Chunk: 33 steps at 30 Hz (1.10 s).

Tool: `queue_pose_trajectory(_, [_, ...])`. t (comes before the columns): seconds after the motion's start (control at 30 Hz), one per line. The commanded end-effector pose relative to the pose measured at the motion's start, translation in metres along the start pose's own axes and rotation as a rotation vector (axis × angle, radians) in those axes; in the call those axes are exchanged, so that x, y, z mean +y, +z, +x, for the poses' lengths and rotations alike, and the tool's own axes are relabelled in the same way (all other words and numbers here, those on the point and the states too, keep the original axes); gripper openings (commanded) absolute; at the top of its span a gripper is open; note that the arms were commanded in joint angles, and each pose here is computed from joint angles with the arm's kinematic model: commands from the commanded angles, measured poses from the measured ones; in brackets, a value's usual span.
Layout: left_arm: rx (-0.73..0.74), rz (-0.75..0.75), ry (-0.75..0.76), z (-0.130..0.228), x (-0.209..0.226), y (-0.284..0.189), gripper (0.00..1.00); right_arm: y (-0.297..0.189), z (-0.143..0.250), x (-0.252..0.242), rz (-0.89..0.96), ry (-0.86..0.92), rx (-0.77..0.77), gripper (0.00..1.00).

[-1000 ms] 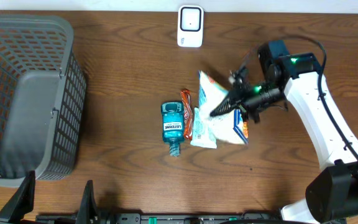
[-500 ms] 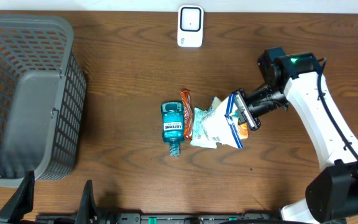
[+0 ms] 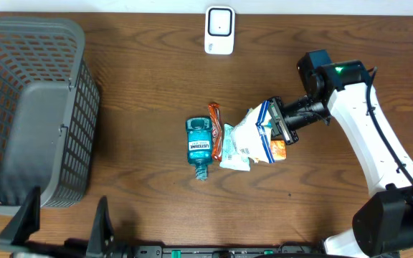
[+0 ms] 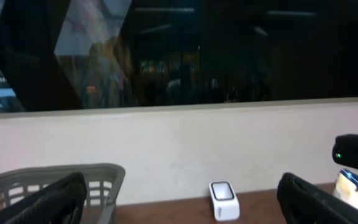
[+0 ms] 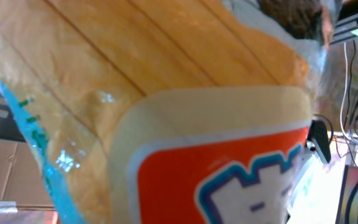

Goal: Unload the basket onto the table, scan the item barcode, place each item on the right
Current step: 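Lift the yellow bag with the right gripper and raise it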

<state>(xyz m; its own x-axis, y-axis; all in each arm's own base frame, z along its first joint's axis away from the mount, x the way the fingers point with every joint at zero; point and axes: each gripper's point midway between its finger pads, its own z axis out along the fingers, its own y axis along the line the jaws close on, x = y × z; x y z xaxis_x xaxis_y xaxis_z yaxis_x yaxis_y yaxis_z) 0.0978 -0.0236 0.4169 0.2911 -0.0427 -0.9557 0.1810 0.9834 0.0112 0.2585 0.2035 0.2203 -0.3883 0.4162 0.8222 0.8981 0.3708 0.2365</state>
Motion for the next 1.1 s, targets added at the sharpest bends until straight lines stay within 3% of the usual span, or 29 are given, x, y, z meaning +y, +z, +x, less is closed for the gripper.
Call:
queue_pose_trajectory(0.0, [-0.007,-0.004,-0.061,0.010,0.001,0.009,0.97,-0.002,0.005,0.010,-0.034,-0.021,0.022,0.01])
queue_pose_trajectory(0.23, [0.020,-0.006,-0.230,0.054,0.004,0.039,0.98,-0.002,0.001,0.012,-0.039,-0.042,-0.001,0.01])
queue_pose_trajectory(0.5, [0.172,0.125,-0.263,0.119,-0.019,0.052,0.98,-0.002,-0.009,0.014,-0.037,-0.062,-0.053,0.01])
queue_pose_trajectory(1.07, [0.362,0.098,-0.290,0.231,-0.017,0.061,0.98,-0.003,-0.016,0.013,-0.027,-0.068,-0.096,0.01])
